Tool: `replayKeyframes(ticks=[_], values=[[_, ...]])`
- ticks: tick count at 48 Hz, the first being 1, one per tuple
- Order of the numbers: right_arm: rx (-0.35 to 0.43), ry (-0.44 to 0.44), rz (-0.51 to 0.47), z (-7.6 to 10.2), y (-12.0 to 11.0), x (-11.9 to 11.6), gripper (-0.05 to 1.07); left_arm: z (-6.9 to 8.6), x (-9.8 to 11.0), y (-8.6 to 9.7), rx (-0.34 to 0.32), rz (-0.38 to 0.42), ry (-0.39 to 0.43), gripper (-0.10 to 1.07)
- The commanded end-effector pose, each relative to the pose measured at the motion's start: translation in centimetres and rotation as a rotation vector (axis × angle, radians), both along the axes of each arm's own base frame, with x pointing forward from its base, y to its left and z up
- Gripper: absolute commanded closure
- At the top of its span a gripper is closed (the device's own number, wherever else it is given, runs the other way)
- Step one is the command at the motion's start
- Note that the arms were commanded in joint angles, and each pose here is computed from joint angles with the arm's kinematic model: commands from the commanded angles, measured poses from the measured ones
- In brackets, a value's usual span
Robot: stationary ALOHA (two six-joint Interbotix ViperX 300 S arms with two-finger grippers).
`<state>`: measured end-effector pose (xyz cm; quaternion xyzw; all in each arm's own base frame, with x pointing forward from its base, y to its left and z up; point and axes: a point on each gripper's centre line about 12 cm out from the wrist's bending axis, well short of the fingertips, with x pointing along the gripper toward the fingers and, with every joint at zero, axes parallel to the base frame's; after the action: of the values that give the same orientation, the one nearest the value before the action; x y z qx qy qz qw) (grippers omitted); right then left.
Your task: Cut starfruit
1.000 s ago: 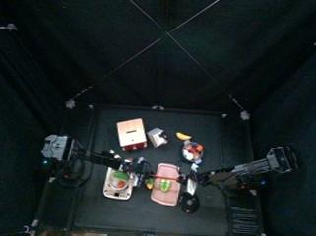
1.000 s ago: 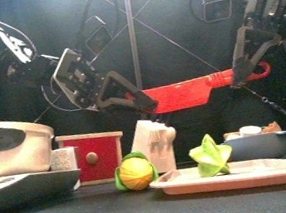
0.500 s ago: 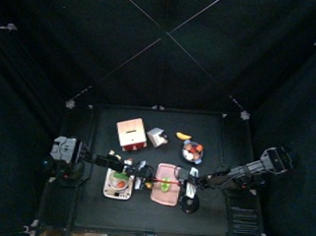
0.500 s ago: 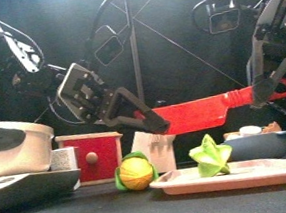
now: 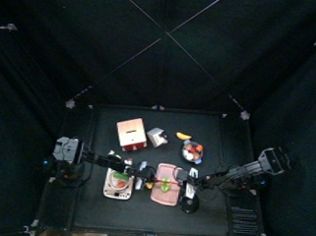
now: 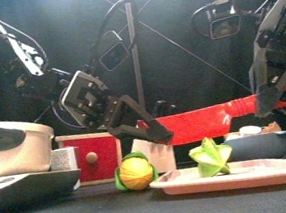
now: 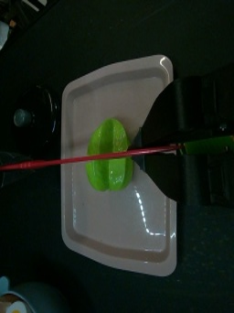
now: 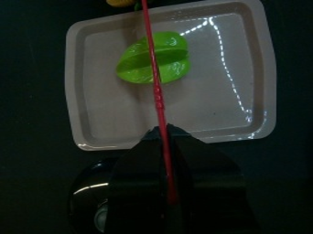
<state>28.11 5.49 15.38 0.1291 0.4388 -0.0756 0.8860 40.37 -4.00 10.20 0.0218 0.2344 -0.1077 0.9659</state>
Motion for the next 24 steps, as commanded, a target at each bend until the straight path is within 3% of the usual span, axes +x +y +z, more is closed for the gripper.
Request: replayKeyframes(ticks=[1, 24], values=[[0.001, -0.011, -0.006, 0.3, -0.1, 0.1, 0.68, 0.4, 0.2, 0.1, 0.003, 0.000, -0.010, 0.62], [-0.012, 0.036, -0.004, -1.1, 0.0, 0.5, 0.68, -1.3, 1.1, 0.3, 0.015, 0.006, 0.036, 0.62]])
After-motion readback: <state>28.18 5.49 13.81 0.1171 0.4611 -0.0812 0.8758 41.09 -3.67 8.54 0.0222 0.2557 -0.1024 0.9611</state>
